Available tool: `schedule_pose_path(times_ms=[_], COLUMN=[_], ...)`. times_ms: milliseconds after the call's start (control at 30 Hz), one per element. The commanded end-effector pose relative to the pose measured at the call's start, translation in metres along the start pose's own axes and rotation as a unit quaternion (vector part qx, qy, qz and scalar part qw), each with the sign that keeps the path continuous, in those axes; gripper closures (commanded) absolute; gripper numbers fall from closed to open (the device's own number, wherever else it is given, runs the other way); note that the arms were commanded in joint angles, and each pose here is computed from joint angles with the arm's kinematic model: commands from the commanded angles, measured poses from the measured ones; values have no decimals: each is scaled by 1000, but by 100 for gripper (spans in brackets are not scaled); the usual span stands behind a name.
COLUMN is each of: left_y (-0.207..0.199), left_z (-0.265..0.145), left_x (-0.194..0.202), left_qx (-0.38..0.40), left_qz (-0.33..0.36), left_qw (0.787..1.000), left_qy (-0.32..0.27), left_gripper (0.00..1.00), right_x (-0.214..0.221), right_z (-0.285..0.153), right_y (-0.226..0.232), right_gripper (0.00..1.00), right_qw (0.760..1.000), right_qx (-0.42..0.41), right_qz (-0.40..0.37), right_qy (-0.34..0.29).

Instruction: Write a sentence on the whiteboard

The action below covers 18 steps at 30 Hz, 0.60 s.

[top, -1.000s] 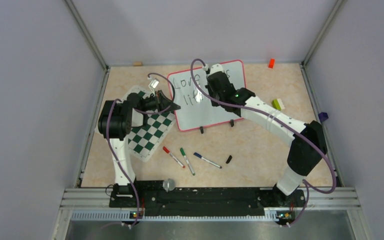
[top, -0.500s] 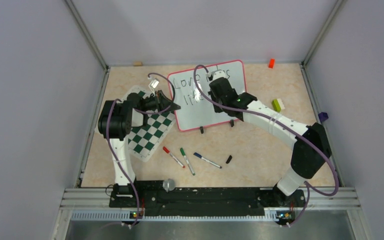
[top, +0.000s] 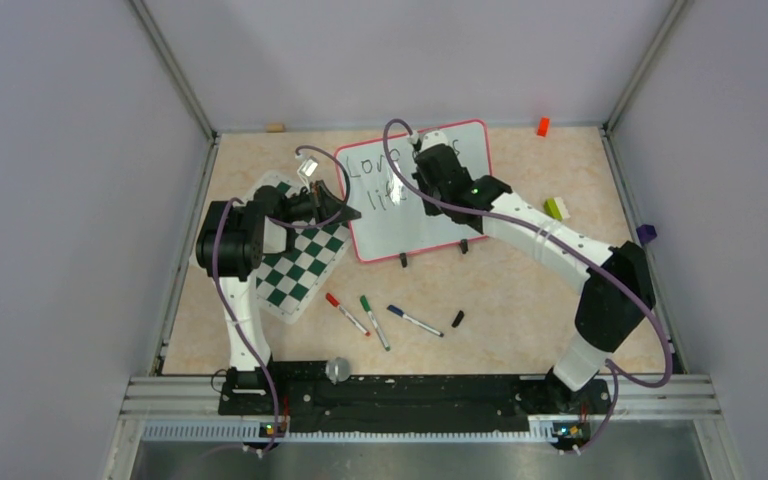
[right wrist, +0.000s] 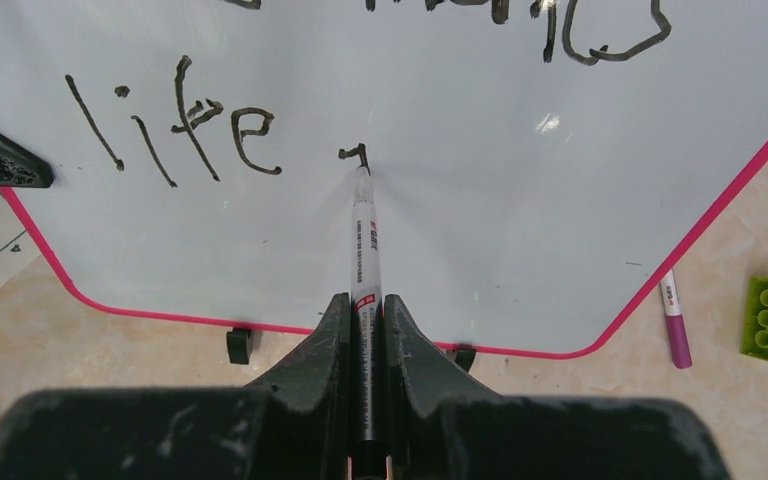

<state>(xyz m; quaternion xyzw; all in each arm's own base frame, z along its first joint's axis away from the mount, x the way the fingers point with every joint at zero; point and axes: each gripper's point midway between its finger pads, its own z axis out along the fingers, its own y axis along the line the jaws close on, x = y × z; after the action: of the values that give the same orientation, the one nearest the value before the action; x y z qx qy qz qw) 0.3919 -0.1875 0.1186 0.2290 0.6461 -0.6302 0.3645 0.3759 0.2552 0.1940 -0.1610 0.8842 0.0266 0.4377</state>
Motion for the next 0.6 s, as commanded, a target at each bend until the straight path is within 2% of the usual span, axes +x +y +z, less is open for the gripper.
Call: schedule_pose_path(times_ms=[0, 567], left_y=[-15, -14], left_z=[0, 0], left_x=[-10, -10], left_qx=[20, 20], left_qz=[115, 113], left_qw=[993, 993], left_qy=[3, 3], left_gripper=[100, 100], right_x=[-29, -31], right_z=[5, 6], right_y=[-12, -28], right_gripper=[100, 100], right_qw=[999, 998], right_qx=[18, 45], right_qz=[11, 24], right_qy=[-34, -35])
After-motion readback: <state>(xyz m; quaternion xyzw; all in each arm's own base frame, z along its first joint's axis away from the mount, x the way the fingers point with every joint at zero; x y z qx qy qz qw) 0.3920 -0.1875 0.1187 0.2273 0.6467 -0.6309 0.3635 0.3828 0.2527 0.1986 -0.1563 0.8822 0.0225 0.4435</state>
